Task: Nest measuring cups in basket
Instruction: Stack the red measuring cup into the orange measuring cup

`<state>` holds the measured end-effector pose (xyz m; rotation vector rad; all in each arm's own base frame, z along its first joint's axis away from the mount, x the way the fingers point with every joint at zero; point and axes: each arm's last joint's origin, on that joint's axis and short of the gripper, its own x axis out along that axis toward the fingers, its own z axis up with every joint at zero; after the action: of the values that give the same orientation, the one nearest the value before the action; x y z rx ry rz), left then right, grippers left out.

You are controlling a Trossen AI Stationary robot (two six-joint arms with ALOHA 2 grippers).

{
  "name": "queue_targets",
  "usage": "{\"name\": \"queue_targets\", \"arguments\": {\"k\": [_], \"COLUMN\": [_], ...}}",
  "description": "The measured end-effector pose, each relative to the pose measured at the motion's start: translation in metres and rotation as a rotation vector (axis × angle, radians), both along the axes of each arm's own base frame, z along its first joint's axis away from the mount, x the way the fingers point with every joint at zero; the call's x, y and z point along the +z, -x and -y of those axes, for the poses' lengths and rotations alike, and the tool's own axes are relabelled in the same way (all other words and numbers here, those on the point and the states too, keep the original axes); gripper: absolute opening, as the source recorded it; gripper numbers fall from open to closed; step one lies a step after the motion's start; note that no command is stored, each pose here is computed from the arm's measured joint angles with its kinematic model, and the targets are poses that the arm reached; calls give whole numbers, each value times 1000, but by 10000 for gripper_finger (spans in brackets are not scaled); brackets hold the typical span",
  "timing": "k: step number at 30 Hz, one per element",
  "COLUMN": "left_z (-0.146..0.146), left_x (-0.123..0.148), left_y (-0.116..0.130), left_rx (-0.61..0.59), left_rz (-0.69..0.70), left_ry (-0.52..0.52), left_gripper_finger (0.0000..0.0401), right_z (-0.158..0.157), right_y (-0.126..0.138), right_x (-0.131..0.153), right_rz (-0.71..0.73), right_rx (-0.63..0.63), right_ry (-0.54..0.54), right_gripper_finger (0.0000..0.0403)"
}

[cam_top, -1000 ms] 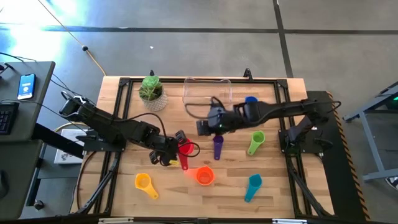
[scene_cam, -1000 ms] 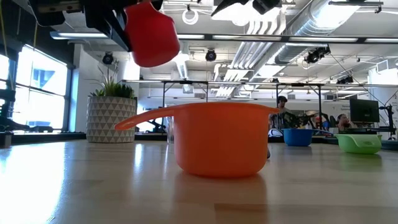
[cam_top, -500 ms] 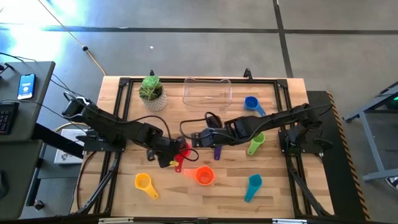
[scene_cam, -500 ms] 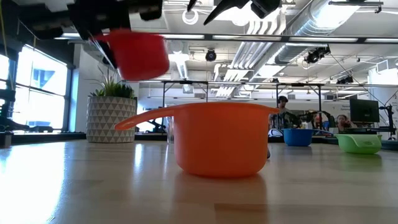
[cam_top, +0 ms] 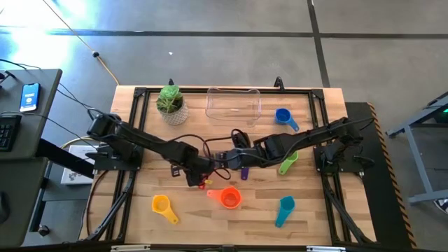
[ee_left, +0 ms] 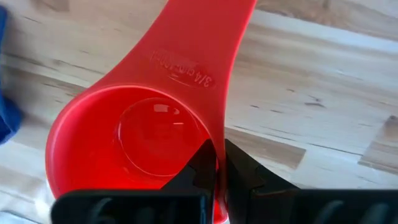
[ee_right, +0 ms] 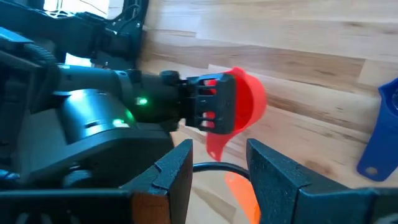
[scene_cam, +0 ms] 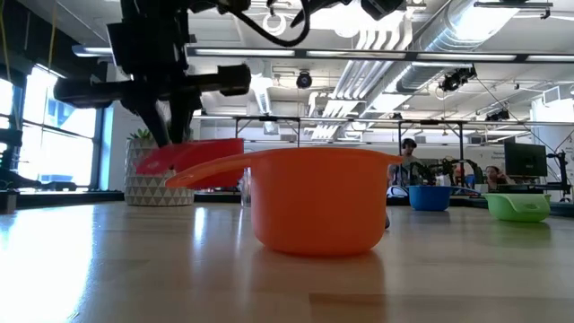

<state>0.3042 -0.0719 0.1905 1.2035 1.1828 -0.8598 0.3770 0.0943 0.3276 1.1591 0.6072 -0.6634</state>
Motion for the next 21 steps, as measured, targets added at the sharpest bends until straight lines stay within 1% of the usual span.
{"name": "queue_targets", "arguments": {"k": [4, 13, 21], "left_z": [1, 2, 3], "left_x": [-7, -20, -20], "left_y": [-3, -7, -9], "left_rx": [-3, 33, 49], "left_rz": [-15, -51, -29], "left_ry": [25, 23, 31], "left_gripper_finger": [5, 5, 10], "right_z": [0, 2, 1], "right_y": [0, -1, -1], "right_x": [0, 1, 1], "right_rz": [-1, -3, -6], "right_rx": [14, 56, 68], "right_ry": [12, 13, 5], "right_gripper_finger": [142, 142, 142]}}
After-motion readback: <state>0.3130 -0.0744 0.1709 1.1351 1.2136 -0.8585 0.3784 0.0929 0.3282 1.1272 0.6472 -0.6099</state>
